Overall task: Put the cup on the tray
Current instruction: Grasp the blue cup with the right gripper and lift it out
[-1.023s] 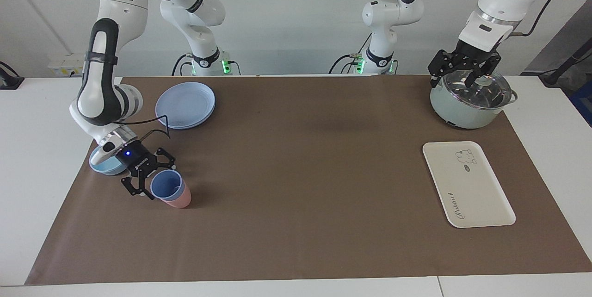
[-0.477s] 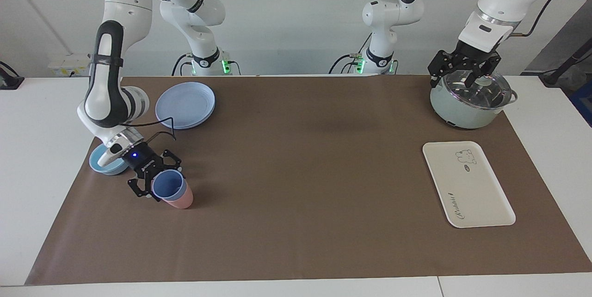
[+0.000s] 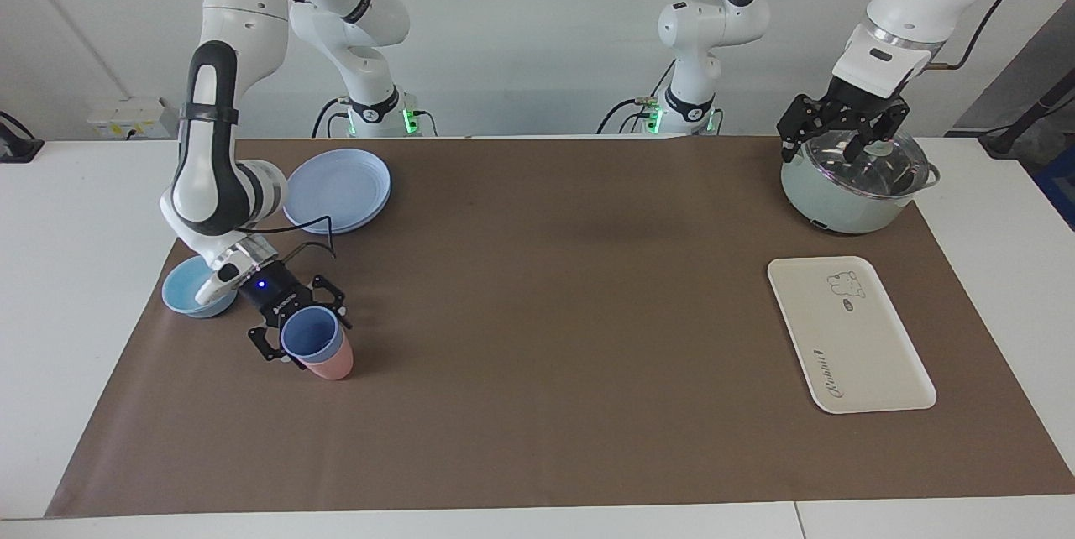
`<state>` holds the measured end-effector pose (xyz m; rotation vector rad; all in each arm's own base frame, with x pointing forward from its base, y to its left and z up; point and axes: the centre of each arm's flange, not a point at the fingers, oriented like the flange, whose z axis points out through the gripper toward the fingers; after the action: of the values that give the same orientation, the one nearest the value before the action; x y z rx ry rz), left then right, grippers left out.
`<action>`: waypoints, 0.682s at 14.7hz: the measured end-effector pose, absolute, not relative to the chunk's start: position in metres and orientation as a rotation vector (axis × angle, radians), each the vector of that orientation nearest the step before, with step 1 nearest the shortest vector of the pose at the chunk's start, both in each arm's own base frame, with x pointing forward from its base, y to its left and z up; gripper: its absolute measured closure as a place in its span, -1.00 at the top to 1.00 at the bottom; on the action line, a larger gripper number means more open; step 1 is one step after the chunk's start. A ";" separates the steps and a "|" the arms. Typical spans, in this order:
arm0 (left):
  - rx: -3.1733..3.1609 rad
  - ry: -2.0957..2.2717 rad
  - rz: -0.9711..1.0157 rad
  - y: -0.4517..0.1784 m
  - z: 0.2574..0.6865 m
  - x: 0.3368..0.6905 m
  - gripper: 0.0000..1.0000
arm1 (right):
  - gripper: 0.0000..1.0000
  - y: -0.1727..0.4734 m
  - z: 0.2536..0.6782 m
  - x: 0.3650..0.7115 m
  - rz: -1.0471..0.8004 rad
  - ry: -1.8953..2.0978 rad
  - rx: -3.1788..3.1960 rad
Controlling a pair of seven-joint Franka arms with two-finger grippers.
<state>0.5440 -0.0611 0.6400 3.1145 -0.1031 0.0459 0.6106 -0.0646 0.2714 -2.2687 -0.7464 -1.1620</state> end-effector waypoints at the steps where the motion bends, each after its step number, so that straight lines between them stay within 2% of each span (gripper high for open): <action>1: 3.114 -0.103 0.046 -0.061 0.640 0.544 1.00 | 0.87 -0.066 0.272 0.611 -1.168 -0.754 -2.273; 2: 3.114 -0.103 0.046 -0.061 0.640 0.544 1.00 | 0.68 -0.068 0.272 0.611 -1.175 -0.755 -2.280; 6: 3.114 -0.102 0.048 -0.061 0.640 0.544 1.00 | 0.67 -0.064 0.275 0.614 -1.230 -0.703 -2.298; 10: 3.115 -0.101 0.046 -0.061 0.640 0.544 1.00 | 0.67 -0.030 0.309 0.629 -1.240 -0.675 -2.380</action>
<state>0.5441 -0.0605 0.6398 3.1145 -0.1009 0.0457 0.6287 -0.0296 0.3093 -2.3796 -0.6750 -1.2403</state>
